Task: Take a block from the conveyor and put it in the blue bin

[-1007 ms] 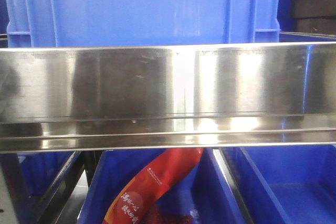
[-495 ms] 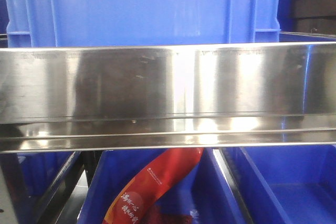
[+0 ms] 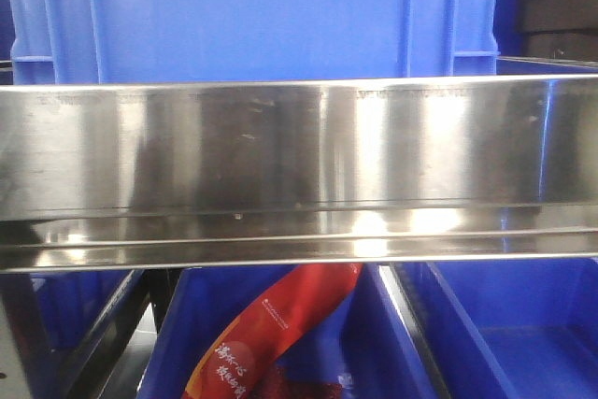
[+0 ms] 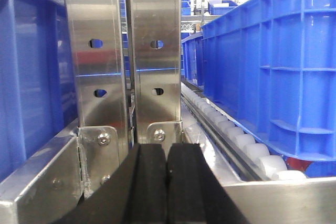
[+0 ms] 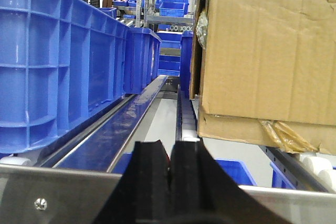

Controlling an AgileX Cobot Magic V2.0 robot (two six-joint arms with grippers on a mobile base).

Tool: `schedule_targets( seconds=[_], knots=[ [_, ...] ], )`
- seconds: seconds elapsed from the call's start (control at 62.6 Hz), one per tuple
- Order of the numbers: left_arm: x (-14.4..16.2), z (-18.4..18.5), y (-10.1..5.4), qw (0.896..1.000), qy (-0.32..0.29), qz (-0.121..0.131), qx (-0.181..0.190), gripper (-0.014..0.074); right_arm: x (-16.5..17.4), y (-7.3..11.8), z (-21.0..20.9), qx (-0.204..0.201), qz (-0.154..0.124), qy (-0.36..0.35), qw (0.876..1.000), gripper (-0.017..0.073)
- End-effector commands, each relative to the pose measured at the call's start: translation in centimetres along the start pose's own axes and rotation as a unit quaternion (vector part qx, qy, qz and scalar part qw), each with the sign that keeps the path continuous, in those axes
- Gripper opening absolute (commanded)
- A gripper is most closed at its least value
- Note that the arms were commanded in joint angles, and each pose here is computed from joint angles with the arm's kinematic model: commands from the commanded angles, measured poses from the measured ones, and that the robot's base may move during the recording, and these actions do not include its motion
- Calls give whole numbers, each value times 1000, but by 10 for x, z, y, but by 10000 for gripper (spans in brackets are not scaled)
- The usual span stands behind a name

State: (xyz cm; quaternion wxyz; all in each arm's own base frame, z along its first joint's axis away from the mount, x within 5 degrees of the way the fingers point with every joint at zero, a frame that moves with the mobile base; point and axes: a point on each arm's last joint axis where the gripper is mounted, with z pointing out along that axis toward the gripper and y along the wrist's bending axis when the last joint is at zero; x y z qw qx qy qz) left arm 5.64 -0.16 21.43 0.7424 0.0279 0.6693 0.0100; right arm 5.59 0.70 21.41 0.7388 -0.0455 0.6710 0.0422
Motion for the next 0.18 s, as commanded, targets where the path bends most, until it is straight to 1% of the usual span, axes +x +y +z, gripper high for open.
schedule_targets(
  seconds=[0.0,0.16],
  knots=[
    [-3,0,0,1000,-13,-7,-3,-111,-2,0,0,3,-2,-12,1000,-162],
    [-3,0,0,1000,-13,-7,-3,-111,-2,0,0,3,-2,-12,1000,-162]
  ],
)
